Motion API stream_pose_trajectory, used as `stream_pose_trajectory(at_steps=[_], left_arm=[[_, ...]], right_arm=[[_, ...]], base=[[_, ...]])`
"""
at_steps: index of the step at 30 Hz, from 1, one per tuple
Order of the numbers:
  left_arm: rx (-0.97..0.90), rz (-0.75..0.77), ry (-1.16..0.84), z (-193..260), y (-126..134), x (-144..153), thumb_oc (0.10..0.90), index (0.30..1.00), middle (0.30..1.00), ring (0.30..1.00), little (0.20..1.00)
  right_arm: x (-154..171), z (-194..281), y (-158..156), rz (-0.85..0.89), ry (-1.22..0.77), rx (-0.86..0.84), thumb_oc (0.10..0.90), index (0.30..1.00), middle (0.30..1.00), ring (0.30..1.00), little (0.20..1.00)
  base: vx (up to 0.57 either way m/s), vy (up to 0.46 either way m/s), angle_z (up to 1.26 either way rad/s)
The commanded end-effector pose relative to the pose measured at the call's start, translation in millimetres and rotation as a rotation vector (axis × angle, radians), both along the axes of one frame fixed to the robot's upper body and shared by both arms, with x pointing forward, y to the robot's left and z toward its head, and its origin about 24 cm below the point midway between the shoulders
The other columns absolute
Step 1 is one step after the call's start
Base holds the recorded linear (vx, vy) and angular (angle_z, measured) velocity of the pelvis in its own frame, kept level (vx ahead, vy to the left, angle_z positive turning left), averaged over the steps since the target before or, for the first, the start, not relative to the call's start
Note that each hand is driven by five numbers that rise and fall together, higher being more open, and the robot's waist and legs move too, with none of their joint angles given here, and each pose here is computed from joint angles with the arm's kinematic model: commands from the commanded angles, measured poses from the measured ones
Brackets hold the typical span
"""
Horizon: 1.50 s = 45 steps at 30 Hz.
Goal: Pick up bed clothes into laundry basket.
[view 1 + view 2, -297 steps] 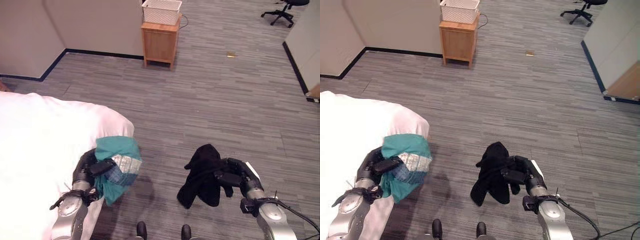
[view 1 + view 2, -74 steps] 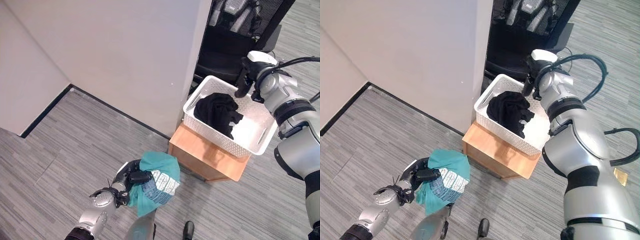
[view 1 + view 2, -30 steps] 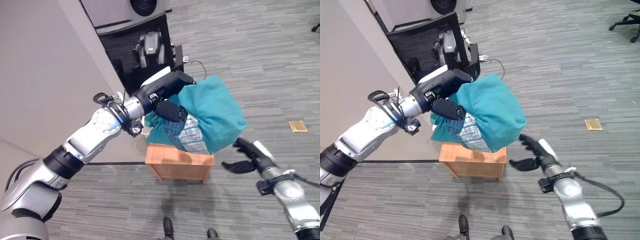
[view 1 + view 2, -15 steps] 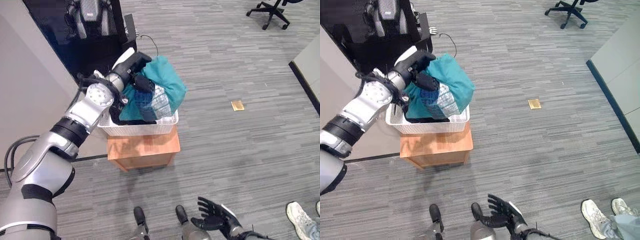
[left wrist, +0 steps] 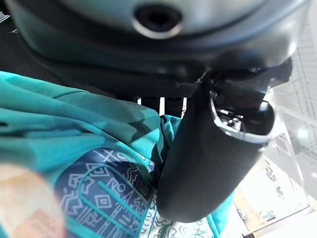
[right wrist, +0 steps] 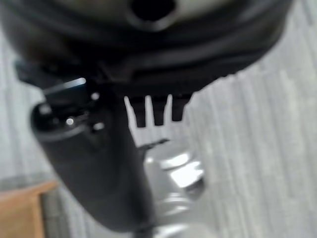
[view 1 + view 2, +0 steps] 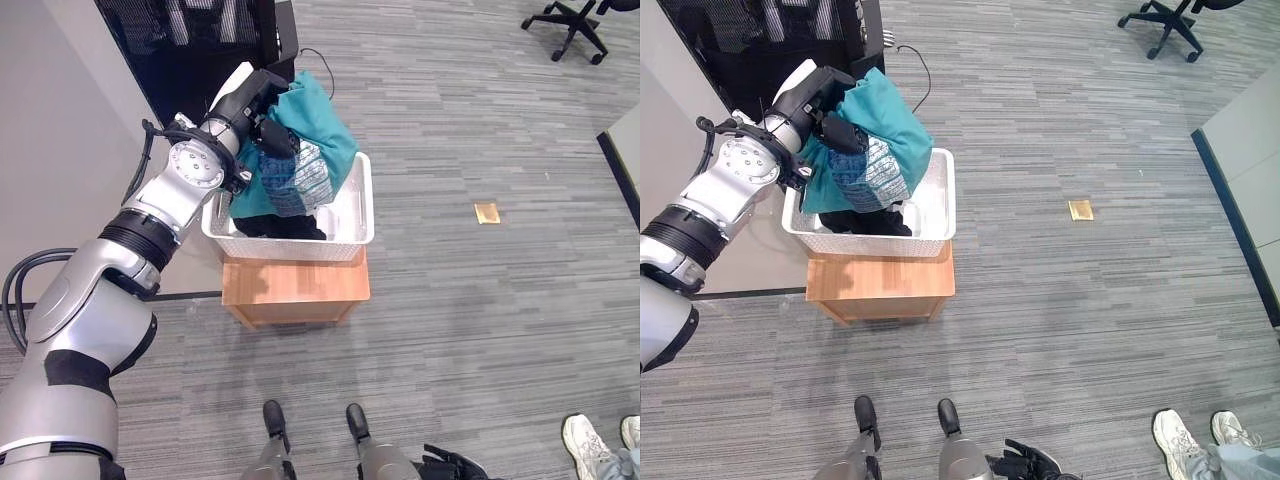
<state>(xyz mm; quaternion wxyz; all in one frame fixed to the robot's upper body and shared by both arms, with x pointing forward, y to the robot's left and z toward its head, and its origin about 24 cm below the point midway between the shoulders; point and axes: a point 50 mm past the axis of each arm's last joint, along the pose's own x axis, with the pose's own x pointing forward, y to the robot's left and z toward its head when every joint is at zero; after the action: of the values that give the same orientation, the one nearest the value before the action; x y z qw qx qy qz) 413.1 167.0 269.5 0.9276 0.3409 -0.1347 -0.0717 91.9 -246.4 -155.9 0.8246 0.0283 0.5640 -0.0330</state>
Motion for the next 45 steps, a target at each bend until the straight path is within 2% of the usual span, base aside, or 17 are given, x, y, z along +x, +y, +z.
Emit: stream_pose_trajectory(at_steps=[1, 6, 16, 22, 25, 26, 31, 41, 42, 45], left_arm=[[-0.076, -0.023, -0.381, 120, -17, -20, 0.400, 0.300, 0.300, 0.300, 0.300], [-0.031, 0.054, -0.401, 131, 0, -22, 0.400, 0.300, 0.300, 0.300, 0.300], [0.032, 0.154, -0.418, 147, 21, -26, 0.400, 0.300, 0.300, 0.300, 0.300], [0.108, 0.130, -0.424, 146, 10, -26, 0.400, 0.300, 0.300, 0.300, 0.300], [0.123, 0.107, -0.421, 144, 3, -24, 0.400, 0.300, 0.300, 0.300, 0.300], [0.142, 0.073, -0.426, 143, -9, -24, 0.400, 0.300, 0.300, 0.300, 0.300], [0.153, 0.018, -0.430, 140, -27, -24, 0.400, 0.300, 0.300, 0.300, 0.300], [0.160, -0.021, -0.421, 131, -41, -21, 0.400, 0.300, 0.300, 0.300, 0.300], [0.164, -0.023, -0.424, 131, -42, -21, 0.800, 0.900, 0.900, 0.900, 0.900], [0.164, -0.031, -0.448, 137, -47, -24, 0.800, 0.900, 0.900, 0.900, 0.900]], right_arm=[[-68, -3, -24, 0.012, 0.220, -0.089, 0.800, 0.900, 0.900, 0.900, 0.900], [-66, -3, -26, -0.004, 0.205, -0.096, 0.800, 0.900, 0.900, 0.900, 0.900], [-85, -5, -21, -0.032, 0.257, -0.084, 0.800, 0.900, 0.900, 0.900, 0.900], [-91, -6, -19, -0.041, 0.263, -0.076, 0.800, 0.900, 0.900, 0.900, 0.900], [-91, -2, -33, -0.049, 0.272, -0.110, 0.800, 0.900, 0.900, 0.900, 0.900], [-85, 0, -36, -0.050, 0.256, -0.120, 0.800, 0.900, 0.900, 0.900, 0.900], [-80, 2, -42, -0.049, 0.239, -0.138, 0.800, 0.900, 0.900, 0.900, 0.900], [-84, 3, -46, -0.059, 0.250, -0.150, 0.800, 0.900, 0.900, 0.900, 0.900], [-86, 3, -46, -0.062, 0.255, -0.151, 0.800, 0.900, 0.900, 0.900, 0.900], [-87, 4, -48, -0.066, 0.261, -0.155, 0.800, 0.900, 0.900, 0.900, 0.900]], base=[[-0.02, -0.012, -0.09], [-0.01, -0.007, -0.06], [0.00, 0.004, -0.02], [0.00, 0.012, -0.08], [0.00, 0.008, -0.03], [0.00, 0.000, 0.00], [0.00, 0.007, 0.02], [0.00, 0.000, 0.00], [0.00, 0.000, 0.00], [0.00, 0.000, 0.00]])
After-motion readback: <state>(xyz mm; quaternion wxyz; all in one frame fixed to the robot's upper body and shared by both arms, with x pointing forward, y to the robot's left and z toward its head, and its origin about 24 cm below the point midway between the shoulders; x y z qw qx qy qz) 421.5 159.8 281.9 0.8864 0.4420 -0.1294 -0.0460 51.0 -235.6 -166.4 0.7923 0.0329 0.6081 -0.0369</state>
